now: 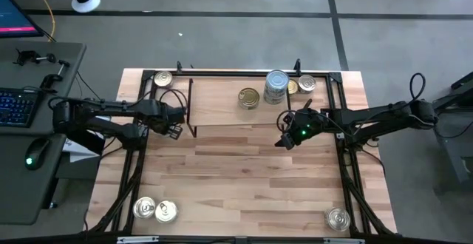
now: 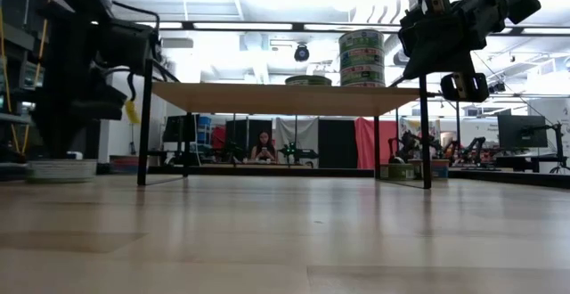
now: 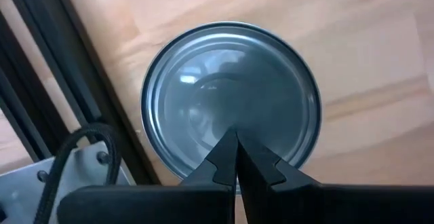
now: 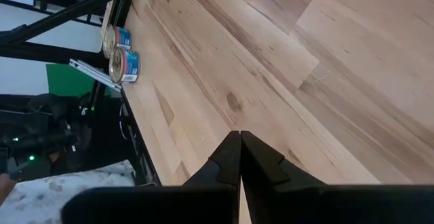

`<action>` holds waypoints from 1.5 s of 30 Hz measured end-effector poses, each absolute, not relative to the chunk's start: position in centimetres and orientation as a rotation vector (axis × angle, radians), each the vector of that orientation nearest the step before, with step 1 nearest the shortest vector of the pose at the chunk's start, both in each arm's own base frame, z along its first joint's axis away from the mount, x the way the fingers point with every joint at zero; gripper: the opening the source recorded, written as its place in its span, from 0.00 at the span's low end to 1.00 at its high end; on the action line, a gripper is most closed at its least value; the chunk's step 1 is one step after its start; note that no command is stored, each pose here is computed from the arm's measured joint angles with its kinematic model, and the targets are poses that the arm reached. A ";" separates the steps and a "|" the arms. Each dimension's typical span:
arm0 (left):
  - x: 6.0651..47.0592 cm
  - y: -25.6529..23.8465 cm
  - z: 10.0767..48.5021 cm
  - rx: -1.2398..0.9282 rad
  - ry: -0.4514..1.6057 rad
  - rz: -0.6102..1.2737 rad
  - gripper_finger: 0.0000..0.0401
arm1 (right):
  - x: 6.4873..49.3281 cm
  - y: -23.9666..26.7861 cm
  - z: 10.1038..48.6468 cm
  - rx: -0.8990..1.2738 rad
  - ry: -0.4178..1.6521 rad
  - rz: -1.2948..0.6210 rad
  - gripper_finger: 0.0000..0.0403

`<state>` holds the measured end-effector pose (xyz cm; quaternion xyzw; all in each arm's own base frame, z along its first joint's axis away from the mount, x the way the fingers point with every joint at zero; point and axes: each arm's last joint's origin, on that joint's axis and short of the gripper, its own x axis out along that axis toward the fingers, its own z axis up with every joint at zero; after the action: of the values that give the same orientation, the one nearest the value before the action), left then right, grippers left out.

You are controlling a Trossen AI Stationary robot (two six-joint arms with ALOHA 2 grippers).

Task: Stack canned seafood by type on shelf
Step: Stack the green white tuna can on top of the other green white tuna can on the shelf

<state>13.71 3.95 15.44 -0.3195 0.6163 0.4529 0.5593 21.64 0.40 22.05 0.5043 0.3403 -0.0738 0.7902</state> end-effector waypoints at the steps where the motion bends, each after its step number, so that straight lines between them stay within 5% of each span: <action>1: 13.8 3.7 15.4 -0.745 1.458 1.054 0.00 | 21.6 0.4 22.1 1.086 0.733 -0.159 0.00; 14: 14.3 1.1 15.4 -0.605 1.491 0.898 0.00 | 21.6 0.4 22.1 1.088 0.736 -0.153 0.00; 30: 15.1 -2.1 15.4 -0.297 1.554 0.423 0.00 | 21.6 0.4 22.1 1.088 0.736 -0.153 0.00; 45: 16.8 -3.9 15.6 -0.644 1.536 0.218 0.00 | 21.6 0.4 22.1 1.088 0.737 -0.151 0.00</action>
<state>16.81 -3.89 15.62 -0.2853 0.6810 0.0965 0.6675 21.64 0.42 22.07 0.5054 0.3421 -0.0700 0.7891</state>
